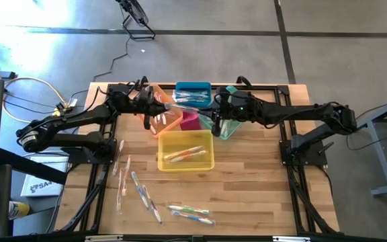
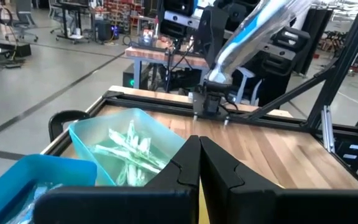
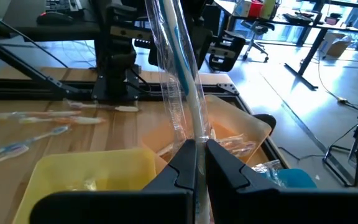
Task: Pick & Place Toothbrushes
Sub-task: Put the blue toothbrush into the blue bin
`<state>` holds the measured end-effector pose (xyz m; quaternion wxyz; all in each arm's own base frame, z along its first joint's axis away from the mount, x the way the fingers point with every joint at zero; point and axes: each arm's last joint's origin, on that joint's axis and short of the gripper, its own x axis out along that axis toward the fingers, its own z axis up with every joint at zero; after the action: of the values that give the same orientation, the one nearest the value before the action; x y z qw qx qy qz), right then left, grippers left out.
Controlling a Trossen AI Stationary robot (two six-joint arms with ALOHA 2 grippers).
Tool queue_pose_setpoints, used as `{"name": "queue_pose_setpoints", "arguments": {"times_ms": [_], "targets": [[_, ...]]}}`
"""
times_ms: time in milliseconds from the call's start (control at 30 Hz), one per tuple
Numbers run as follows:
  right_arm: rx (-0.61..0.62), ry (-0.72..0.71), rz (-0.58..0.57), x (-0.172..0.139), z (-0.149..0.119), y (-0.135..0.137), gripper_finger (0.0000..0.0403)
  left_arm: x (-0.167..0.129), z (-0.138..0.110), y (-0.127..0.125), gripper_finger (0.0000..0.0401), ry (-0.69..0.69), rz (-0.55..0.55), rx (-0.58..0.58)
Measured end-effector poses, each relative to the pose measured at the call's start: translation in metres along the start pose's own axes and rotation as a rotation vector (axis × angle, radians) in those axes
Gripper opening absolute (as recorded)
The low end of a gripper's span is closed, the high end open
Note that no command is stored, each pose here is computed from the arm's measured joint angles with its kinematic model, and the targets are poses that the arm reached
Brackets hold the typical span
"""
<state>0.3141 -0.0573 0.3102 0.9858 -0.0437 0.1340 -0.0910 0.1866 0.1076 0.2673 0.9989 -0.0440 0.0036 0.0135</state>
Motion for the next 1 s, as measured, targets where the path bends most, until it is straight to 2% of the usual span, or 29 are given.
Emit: {"name": "queue_pose_setpoints", "arguments": {"times_ms": [100, 200, 467, 567, 767, 1000], "targets": [[0.009, 0.001, 0.0, 0.0, 0.0, 0.0, 0.0008, 0.0, 0.002, 0.0, 0.0004, -0.019, -0.001, 0.04], [0.01, 0.0, 0.0, 0.0, 0.0, 0.0, 0.0008, 0.0, 0.004, 0.0, 0.0027, -0.039, -0.002, 0.05], [0.011, 0.001, 0.0, 0.0, 0.0, 0.0, 0.0008, 0.0, 0.006, -0.001, 0.0144, -0.055, -0.007, 0.06], [0.011, 0.001, -0.002, 0.0, 0.0, 0.0, 0.0008, 0.003, 0.007, -0.006, 0.0175, -0.069, -0.034, 0.04], [0.012, 0.001, -0.004, 0.0, 0.0, 0.0, 0.0008, 0.01, 0.016, -0.024, 0.0191, -0.163, -0.096, 0.074], [0.012, 0.001, -0.005, 0.0, 0.0, 0.0, 0.0008, 0.015, 0.017, -0.032, 0.0191, -0.202, -0.013, 0.111]]}}
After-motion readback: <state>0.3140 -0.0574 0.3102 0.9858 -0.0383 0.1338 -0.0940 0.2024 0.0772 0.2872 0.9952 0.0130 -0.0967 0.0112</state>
